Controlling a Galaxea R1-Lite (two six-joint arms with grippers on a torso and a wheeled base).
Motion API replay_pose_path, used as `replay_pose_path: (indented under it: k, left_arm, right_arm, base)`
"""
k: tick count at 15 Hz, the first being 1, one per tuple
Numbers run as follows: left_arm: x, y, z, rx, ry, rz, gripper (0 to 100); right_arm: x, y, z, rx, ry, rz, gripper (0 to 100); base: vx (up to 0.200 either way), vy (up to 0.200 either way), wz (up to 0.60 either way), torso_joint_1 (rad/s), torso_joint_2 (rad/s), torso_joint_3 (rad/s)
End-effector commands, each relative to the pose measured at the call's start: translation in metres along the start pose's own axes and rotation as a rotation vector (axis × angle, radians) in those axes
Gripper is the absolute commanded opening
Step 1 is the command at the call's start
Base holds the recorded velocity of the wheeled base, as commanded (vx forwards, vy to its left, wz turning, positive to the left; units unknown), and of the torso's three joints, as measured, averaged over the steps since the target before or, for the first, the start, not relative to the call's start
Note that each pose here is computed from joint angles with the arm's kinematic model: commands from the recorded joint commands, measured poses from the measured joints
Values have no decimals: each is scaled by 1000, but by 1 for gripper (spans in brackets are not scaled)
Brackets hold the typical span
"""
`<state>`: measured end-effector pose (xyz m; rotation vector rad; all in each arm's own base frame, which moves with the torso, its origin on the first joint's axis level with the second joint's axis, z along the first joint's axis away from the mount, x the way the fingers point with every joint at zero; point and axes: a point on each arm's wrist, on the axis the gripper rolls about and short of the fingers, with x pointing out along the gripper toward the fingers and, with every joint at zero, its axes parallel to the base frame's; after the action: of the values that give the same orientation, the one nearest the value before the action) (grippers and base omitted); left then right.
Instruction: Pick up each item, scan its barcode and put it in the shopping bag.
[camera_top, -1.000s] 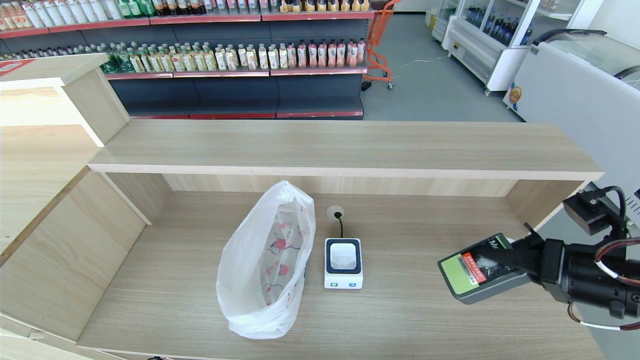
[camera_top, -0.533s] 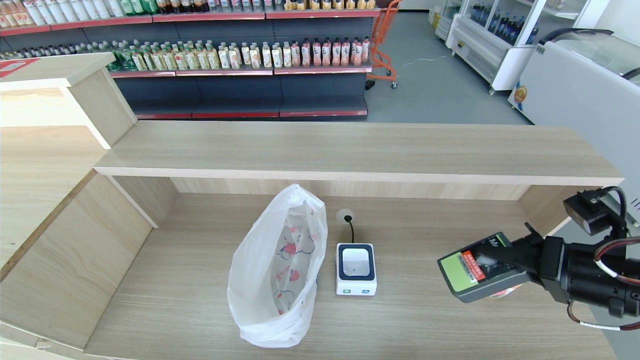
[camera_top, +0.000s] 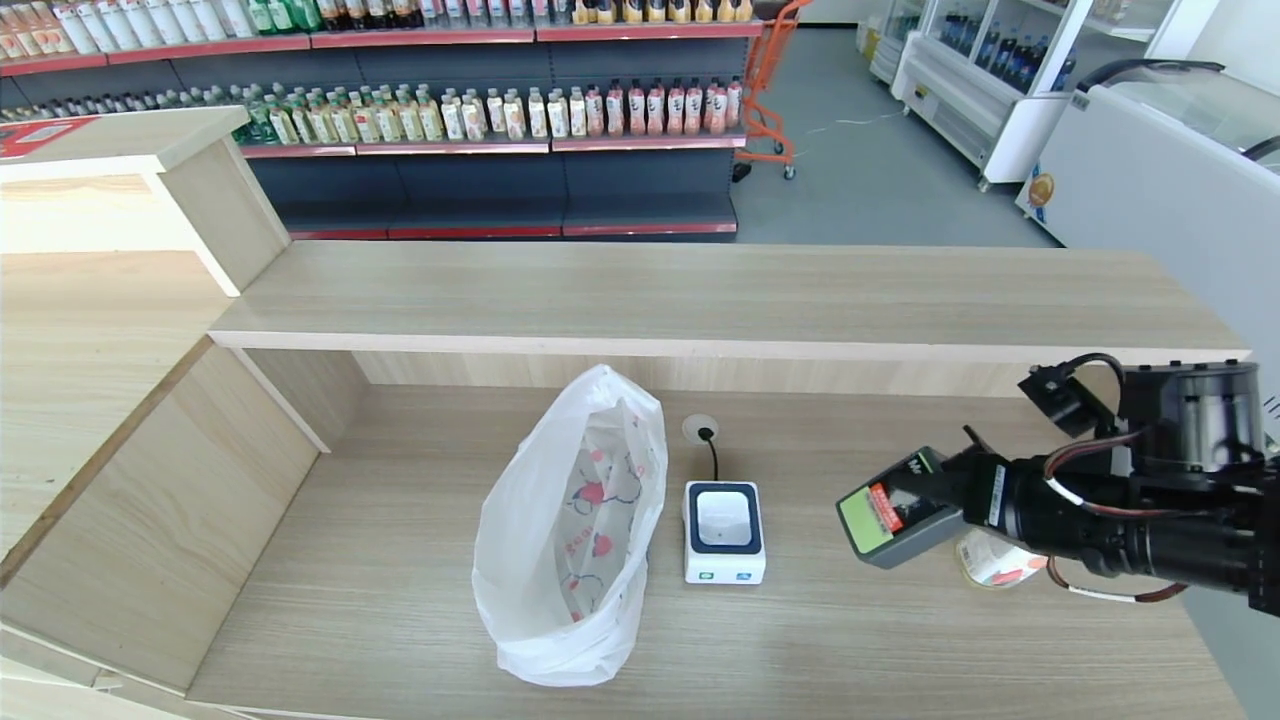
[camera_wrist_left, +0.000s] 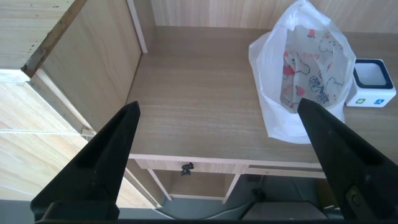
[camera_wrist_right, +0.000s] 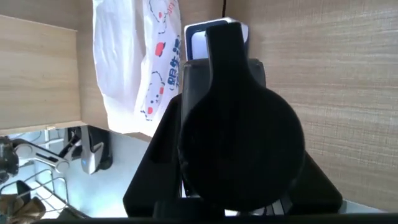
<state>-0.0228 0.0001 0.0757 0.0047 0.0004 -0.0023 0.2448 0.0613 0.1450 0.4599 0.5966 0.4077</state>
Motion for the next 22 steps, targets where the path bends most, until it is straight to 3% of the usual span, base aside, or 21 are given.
replay_pose_path:
  k: [1,6,10,17,22]
  left_arm:
    - [0,0,0,0,1,1,100]
    - [0,0,0,0,0,1,100]
    - [0,0,0,0,0,1,100]
    - [0,0,0,0,1,1,100]
    - [0,0,0,0,1,1,100]
  right_arm:
    - [45,-7,-18,-30,77,6,0]
    - [87,-13,-43,-65,91,46,0]
    - [108,-21,-58,-168,68,69,0]
    - [134,-17,-66,-235,3,130,0]
    - [161,-1,-65,-237,-20,193,0]
  base:
    - [0,0,0,0,0,0]
    - [0,0,0,0,0,0]
    - [0,0,0,0,0,0]
    - [0,0,0,0,0,0]
    - [0,0,0,0,0,0]
